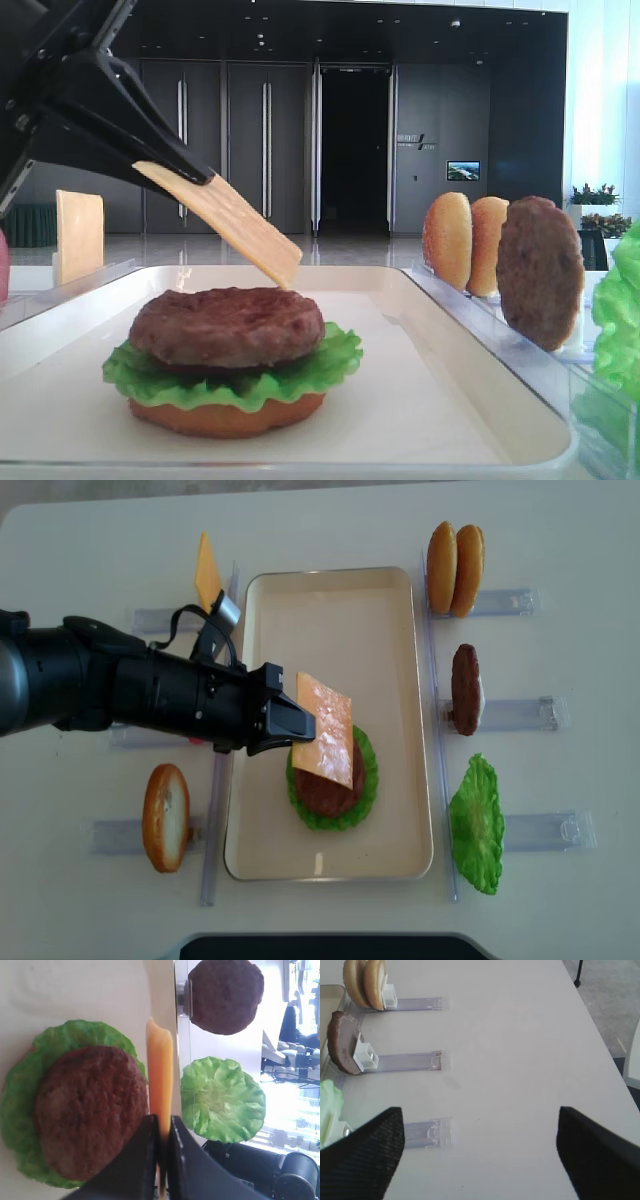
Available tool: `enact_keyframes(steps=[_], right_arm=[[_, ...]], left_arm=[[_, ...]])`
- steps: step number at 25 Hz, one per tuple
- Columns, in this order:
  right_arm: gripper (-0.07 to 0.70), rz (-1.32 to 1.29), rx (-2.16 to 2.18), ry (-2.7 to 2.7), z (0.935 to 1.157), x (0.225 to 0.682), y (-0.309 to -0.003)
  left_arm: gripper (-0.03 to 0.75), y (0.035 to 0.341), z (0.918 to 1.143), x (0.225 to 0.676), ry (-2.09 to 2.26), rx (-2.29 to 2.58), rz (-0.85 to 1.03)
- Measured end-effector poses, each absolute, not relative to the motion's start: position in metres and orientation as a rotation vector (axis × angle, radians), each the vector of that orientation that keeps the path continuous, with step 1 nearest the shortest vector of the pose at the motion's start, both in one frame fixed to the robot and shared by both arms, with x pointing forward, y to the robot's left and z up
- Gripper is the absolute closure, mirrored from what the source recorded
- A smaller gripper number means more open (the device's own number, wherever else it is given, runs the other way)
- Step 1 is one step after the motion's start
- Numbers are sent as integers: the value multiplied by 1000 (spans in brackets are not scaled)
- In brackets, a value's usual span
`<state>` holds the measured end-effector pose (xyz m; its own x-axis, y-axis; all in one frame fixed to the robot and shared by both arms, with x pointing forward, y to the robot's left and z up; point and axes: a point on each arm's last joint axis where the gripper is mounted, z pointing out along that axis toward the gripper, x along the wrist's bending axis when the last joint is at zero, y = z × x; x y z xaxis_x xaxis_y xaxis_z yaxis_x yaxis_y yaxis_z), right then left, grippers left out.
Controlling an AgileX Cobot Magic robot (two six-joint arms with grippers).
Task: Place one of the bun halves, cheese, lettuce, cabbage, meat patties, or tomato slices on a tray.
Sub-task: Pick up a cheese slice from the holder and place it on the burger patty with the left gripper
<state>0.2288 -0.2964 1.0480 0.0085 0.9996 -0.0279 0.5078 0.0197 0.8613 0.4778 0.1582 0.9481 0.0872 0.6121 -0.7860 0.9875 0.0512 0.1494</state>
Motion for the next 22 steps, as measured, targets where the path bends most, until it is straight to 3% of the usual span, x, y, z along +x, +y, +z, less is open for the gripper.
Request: enact_keyframes(steps=[22], right_arm=[[45,878,1576,1588,1048,229,-296]], left_arm=[[692,144,941,471,1590,1694,-687]])
